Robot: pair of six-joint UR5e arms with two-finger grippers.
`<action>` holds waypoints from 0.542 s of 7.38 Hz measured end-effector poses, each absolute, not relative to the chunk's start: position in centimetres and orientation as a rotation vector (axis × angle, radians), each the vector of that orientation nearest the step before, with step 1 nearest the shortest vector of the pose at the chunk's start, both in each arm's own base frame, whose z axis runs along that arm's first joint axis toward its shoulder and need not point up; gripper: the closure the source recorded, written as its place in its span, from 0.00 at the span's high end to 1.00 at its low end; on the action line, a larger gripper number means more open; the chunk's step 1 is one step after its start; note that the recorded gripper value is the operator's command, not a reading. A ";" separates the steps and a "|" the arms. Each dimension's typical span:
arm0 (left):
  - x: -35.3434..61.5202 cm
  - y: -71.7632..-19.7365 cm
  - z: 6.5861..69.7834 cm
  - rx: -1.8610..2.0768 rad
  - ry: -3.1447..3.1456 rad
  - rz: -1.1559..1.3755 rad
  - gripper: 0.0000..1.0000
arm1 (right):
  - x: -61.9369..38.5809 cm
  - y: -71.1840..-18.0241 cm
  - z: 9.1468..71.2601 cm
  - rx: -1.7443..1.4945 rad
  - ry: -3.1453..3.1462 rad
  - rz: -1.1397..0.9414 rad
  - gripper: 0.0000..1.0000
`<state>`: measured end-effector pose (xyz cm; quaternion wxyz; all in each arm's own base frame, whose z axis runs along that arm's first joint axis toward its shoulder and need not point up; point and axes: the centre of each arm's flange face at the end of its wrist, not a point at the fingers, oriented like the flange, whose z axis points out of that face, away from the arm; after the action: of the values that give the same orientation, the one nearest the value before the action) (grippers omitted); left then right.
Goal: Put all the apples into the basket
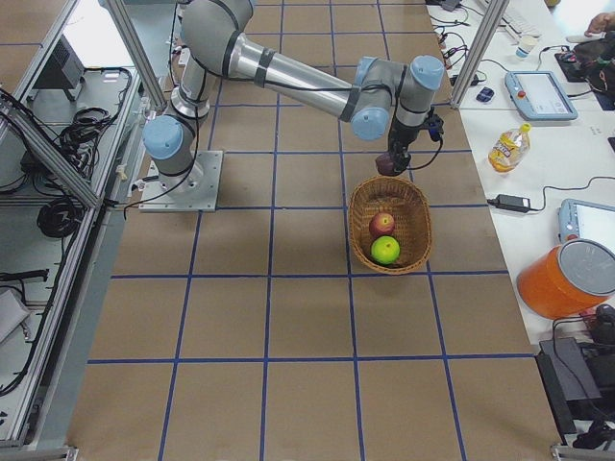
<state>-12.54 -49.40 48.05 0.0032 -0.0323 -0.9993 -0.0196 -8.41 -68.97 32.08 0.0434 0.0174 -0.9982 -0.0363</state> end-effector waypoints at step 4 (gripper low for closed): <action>-12.3 -50.1 48.7 -0.103 -3.144 0.034 1.00 | -11.4 -69.5 26.4 0.066 -3.061 -0.242 0.93</action>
<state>-12.25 -50.08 48.66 -0.0020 -0.0327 -0.9994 0.0109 -11.39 -69.47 26.45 0.0352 0.0216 -0.9960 -0.0787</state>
